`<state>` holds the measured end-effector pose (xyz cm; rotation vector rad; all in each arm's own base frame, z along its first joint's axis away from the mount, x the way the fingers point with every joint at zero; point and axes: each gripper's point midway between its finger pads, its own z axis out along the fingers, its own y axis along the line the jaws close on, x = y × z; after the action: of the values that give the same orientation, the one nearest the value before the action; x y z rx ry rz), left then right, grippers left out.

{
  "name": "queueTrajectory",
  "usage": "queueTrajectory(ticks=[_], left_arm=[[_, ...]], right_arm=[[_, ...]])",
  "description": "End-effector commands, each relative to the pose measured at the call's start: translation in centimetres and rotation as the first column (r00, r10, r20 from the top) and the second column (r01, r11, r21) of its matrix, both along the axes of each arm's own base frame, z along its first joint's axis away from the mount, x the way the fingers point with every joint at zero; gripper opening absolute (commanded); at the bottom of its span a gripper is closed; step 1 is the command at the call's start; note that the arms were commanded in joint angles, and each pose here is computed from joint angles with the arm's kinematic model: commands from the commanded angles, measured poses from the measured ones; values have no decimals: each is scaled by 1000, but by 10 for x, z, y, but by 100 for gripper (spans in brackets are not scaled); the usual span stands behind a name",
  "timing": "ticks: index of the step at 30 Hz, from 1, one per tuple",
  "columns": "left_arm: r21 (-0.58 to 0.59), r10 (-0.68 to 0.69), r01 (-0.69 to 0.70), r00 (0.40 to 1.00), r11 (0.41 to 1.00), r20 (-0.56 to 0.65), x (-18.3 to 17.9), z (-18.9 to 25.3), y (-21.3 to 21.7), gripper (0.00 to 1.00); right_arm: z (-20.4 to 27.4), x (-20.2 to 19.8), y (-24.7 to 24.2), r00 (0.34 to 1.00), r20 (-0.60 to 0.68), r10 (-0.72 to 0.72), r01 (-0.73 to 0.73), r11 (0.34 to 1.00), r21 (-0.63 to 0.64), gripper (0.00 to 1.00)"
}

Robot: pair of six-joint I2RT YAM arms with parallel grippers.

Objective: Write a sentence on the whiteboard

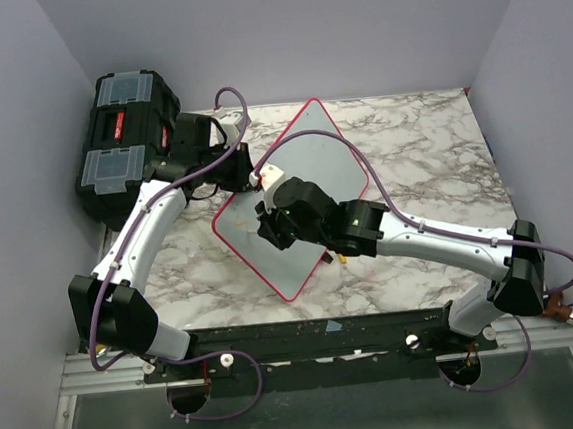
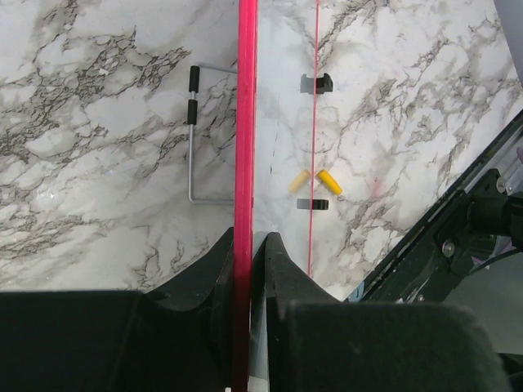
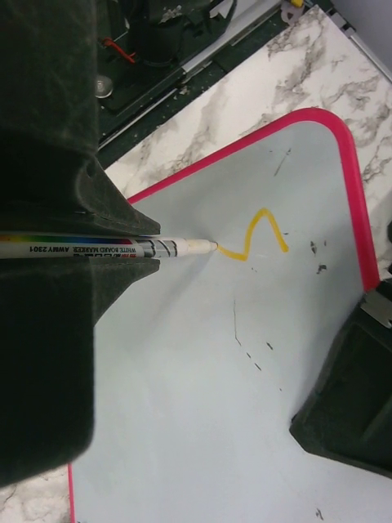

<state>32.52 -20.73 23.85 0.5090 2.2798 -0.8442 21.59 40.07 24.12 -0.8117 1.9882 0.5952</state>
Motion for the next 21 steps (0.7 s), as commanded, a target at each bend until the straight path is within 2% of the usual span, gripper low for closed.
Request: queueTrajectory(ticks=[1,13,21], left_arm=[[137,-9,1,998,991,62,2,-13,13,0],[138,-9,0,998,990,63,3,-13,13,0],[139,-8,-2,998,990,70,4,-11,13,0]], right_arm=[[-30,-12,-3,997,-59,54,-59,995,-75,1],[-20,-16,10,993,-67,100,-102,994,-31,1],[33,-18,18,993,-36,108,-104,989,105,1]])
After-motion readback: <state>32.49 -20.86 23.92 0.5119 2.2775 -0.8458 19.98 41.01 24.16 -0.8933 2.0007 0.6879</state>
